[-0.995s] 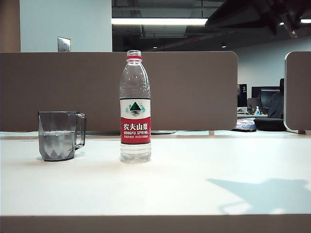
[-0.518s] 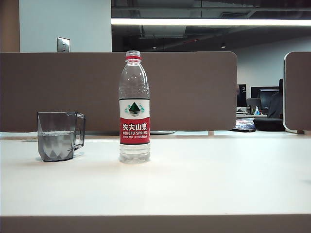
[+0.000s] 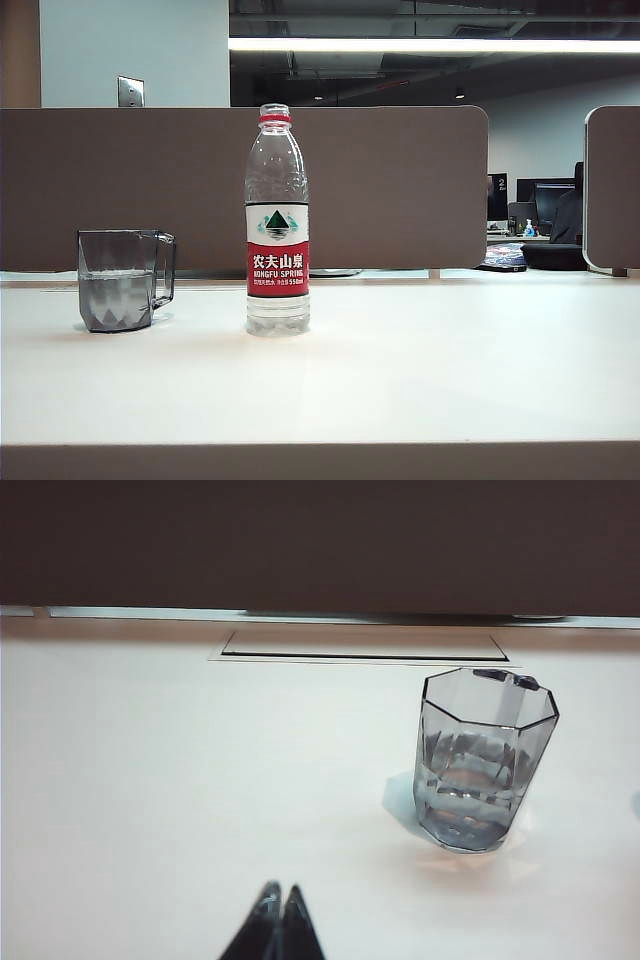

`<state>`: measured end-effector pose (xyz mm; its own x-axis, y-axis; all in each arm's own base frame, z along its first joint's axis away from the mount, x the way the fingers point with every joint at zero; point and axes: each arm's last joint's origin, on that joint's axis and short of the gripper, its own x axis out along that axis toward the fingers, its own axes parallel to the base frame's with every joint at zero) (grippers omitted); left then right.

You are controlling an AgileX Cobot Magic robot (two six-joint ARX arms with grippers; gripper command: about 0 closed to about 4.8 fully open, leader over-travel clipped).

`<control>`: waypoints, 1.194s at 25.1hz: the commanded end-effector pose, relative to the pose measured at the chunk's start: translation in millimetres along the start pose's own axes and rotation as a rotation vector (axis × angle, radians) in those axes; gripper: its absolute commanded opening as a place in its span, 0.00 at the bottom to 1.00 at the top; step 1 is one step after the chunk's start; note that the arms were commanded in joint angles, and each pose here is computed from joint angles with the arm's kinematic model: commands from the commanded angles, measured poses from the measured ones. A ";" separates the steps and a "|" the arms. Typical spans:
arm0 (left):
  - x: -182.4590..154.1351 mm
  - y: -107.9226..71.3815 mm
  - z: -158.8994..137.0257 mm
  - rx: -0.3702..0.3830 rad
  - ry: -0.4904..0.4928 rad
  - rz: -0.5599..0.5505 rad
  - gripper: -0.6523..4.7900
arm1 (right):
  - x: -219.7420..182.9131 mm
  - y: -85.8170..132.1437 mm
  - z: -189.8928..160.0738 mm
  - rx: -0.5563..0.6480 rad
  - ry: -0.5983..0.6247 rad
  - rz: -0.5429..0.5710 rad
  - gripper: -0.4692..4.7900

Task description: Pick up the mineral water bottle on the table and pour water into the mug until it's half full.

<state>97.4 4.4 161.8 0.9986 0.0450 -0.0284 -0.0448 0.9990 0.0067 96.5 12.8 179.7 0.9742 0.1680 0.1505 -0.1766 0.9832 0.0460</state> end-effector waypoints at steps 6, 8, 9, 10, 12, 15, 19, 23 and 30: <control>-0.2 -0.1 2.1 0.000 -0.013 -0.004 0.11 | -1.5 -5.4 -3.6 -0.002 0.025 -0.044 0.08; -0.2 -0.1 2.1 0.000 -0.013 -0.004 0.11 | -1.9 -8.4 -5.3 -0.005 0.043 -0.076 0.08; -0.2 -0.1 2.1 0.000 -0.013 -0.004 0.11 | -2.2 -10.2 -6.6 -0.008 0.057 -0.095 0.08; -0.2 -0.1 2.1 0.000 -0.013 -0.004 0.11 | -2.4 -11.4 -7.3 -0.008 0.064 -0.109 0.08; -0.2 -0.1 2.1 0.000 -0.013 -0.004 0.11 | -3.1 -14.7 -8.3 -0.011 0.076 -0.143 0.08; -0.2 -0.1 2.1 0.000 -0.013 -0.004 0.11 | -3.4 -15.7 -10.0 -0.022 0.093 -0.169 0.08; -0.2 -0.1 2.1 0.000 -0.013 -0.004 0.11 | -3.7 -17.1 -10.3 -0.022 0.096 -0.183 0.08; -0.2 -0.1 2.1 0.000 -0.013 -0.004 0.11 | -3.8 -17.7 -10.0 -0.022 0.094 -0.189 0.08; -0.2 -0.1 2.1 0.000 -0.013 -0.004 0.11 | -3.7 -17.5 -9.8 -0.022 0.092 -0.188 0.08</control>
<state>97.4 4.4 161.8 0.9986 0.0450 -0.0280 -0.0448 0.9990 0.0067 97.3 -4.4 168.0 0.9994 -0.0126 0.0326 0.0111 0.9990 0.0437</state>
